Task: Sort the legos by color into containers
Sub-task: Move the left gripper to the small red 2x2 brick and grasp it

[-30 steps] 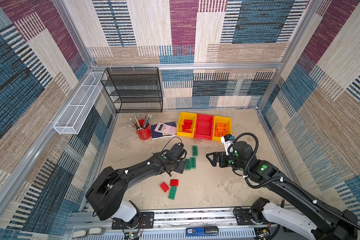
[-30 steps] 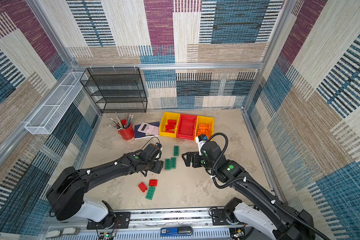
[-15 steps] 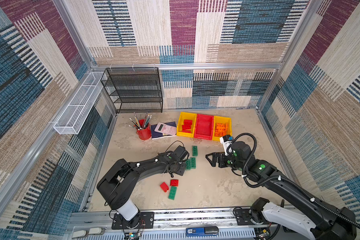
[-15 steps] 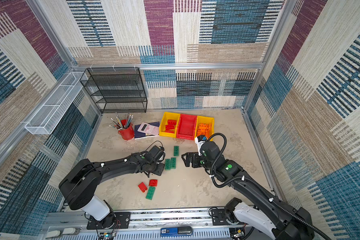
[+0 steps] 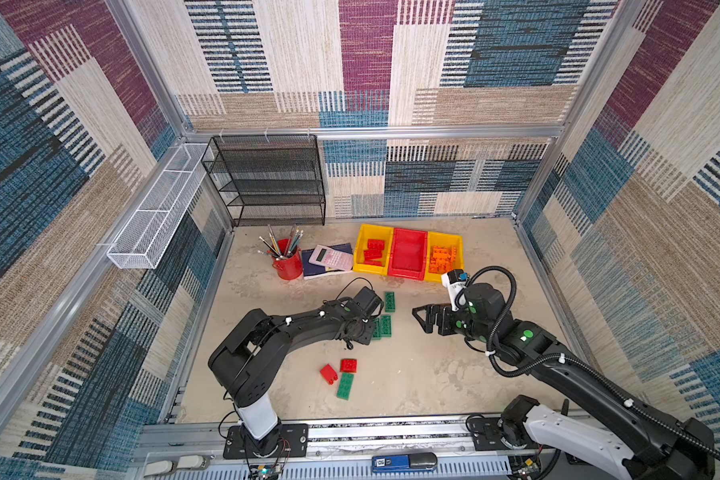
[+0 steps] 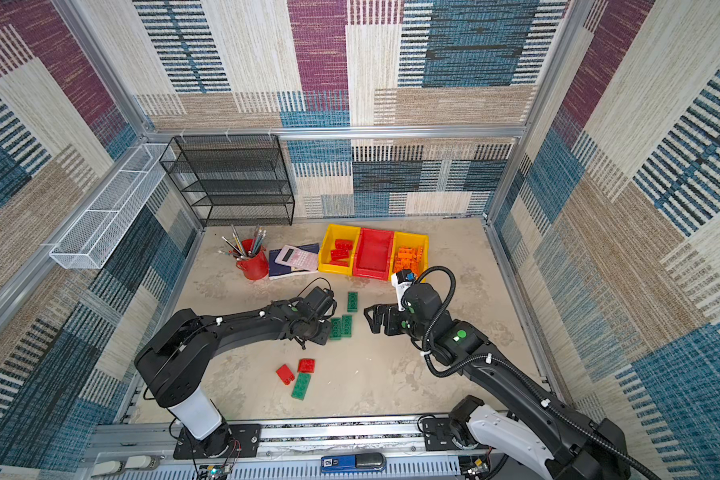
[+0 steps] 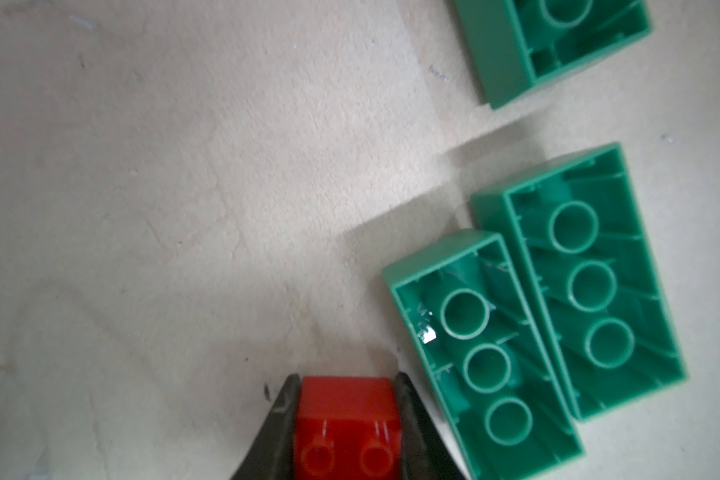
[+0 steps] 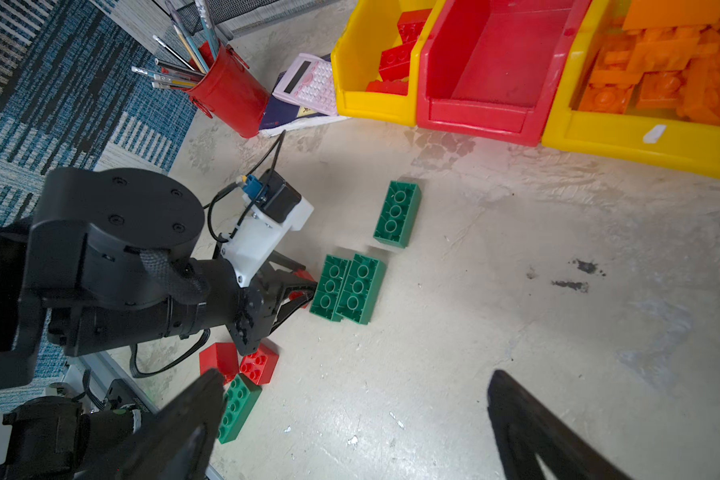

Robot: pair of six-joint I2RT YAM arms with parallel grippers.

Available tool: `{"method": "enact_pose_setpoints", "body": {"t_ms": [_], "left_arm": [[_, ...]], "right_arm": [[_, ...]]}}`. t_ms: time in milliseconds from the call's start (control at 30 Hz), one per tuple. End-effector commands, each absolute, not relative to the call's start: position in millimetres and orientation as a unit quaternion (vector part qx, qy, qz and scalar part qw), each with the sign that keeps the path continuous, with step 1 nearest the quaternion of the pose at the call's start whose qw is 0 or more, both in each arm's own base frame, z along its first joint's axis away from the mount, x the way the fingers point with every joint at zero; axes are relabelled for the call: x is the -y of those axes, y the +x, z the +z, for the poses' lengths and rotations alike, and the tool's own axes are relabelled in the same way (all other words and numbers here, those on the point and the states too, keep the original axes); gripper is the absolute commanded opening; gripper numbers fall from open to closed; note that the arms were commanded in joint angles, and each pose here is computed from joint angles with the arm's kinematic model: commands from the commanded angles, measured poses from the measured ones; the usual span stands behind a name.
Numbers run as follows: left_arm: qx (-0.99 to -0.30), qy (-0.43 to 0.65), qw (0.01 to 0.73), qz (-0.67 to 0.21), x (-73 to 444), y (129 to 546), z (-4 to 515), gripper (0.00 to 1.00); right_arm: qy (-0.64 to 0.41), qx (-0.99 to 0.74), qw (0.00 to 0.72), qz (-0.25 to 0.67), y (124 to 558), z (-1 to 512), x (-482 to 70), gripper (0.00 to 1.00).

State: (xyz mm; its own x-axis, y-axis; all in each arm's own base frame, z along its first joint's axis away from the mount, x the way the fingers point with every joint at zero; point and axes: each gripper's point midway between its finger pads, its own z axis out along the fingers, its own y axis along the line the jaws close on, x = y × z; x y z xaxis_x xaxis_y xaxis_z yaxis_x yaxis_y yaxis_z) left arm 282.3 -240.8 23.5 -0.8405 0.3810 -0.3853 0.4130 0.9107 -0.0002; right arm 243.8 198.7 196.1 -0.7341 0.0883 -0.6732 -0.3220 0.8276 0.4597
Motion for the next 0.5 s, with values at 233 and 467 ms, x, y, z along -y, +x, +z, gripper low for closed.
{"method": "enact_pose_setpoints", "body": {"t_ms": [233, 467], "left_arm": [[-0.960, 0.219, 0.170, -0.035, 235.1, 273.0, 25.2, 0.48], [-0.959, 0.220, 0.174, -0.040, 234.8, 271.5, 31.7, 0.52]], "right_arm": [[-0.070, -0.883, 0.366, 0.284, 251.0, 198.5, -203.1, 1.00], [-0.071, -0.882, 0.367, 0.286, 251.4, 200.6, -203.4, 1.00]]}}
